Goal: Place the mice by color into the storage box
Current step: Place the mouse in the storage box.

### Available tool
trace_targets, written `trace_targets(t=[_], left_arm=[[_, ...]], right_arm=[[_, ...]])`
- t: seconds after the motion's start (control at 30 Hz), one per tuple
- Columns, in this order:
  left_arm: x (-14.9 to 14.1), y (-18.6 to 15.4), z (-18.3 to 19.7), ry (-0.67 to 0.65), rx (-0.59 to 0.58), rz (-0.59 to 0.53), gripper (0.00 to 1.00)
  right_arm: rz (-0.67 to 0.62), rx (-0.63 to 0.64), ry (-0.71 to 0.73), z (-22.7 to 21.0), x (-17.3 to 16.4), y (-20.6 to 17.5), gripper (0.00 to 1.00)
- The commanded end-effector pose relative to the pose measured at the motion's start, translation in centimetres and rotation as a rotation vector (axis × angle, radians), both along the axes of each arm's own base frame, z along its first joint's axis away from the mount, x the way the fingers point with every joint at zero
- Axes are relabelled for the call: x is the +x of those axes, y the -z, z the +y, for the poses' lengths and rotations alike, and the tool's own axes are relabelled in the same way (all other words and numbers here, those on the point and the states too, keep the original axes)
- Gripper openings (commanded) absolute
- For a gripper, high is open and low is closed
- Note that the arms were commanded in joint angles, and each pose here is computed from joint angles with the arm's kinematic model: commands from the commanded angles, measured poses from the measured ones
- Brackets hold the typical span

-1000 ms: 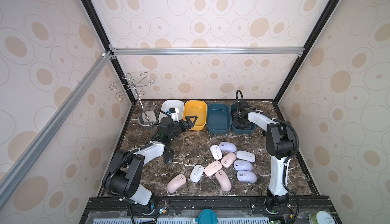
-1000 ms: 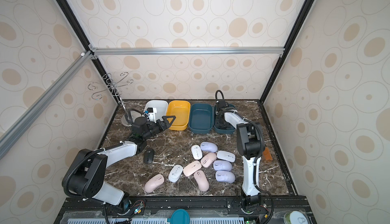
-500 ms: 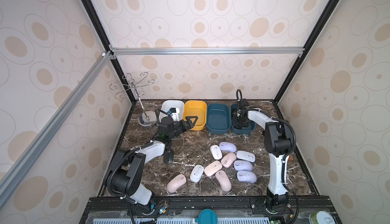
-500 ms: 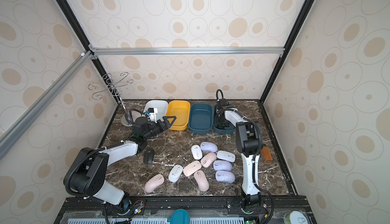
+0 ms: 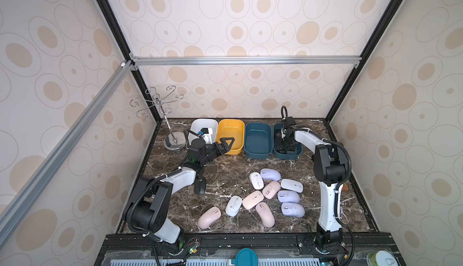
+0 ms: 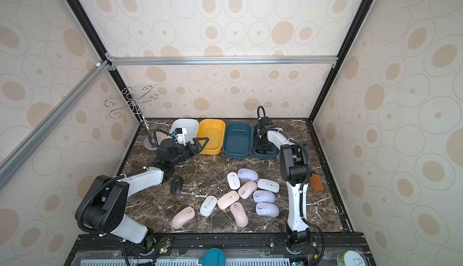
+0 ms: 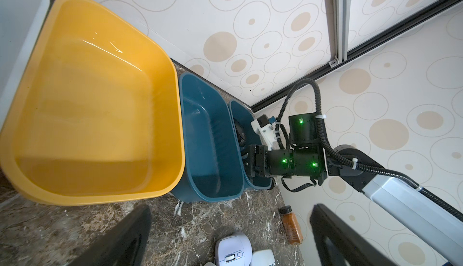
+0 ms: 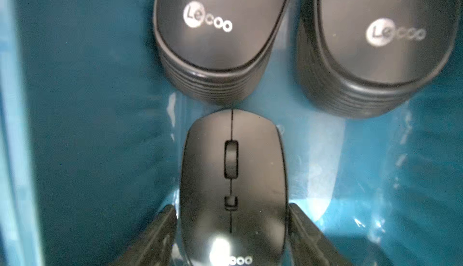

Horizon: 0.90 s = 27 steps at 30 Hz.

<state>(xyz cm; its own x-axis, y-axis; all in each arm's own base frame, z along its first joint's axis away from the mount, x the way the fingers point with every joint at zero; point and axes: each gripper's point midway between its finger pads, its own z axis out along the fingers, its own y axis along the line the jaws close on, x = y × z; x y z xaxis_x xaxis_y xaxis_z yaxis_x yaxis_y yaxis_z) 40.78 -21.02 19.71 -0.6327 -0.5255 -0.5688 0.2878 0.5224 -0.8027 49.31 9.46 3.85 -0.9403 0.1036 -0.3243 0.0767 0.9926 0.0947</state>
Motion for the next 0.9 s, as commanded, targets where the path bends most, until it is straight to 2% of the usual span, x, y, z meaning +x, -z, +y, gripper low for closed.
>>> trace_targets(t=[0.0,0.17,0.27,0.37,0.47,0.57,0.87], left_arm=[[0.4,-2.9,-0.1,0.004,-0.017,-0.074,1.0],[0.3,-3.0,-0.1,0.005,-0.019,-0.074,1.0],[0.3,-2.9,-0.2,0.009,-0.019,-0.072,1.0],[0.3,-2.9,-0.2,0.01,-0.02,-0.073,1.0],[0.3,-2.9,-0.2,0.01,-0.018,-0.074,1.0],[0.3,-3.0,-0.2,0.011,-0.018,-0.077,1.0],[0.4,-2.8,-0.3,0.016,-0.016,-0.073,1.0]], right_arm=[[-0.05,0.013,0.005,0.1,0.2,-3.1,0.72],[-0.091,-0.037,0.036,-1.2,0.0,-4.4,0.61],[-0.096,-0.071,0.048,-2.3,-0.3,-4.5,0.6],[-0.09,-0.149,0.078,-4.1,-0.6,-4.1,0.56],[-0.077,-0.218,0.105,-5.6,-0.9,-3.3,0.45],[-0.045,-0.239,0.101,-6.2,-1.0,-2.1,0.41],[-0.028,-0.138,0.05,-4.2,-0.9,-0.6,0.43]])
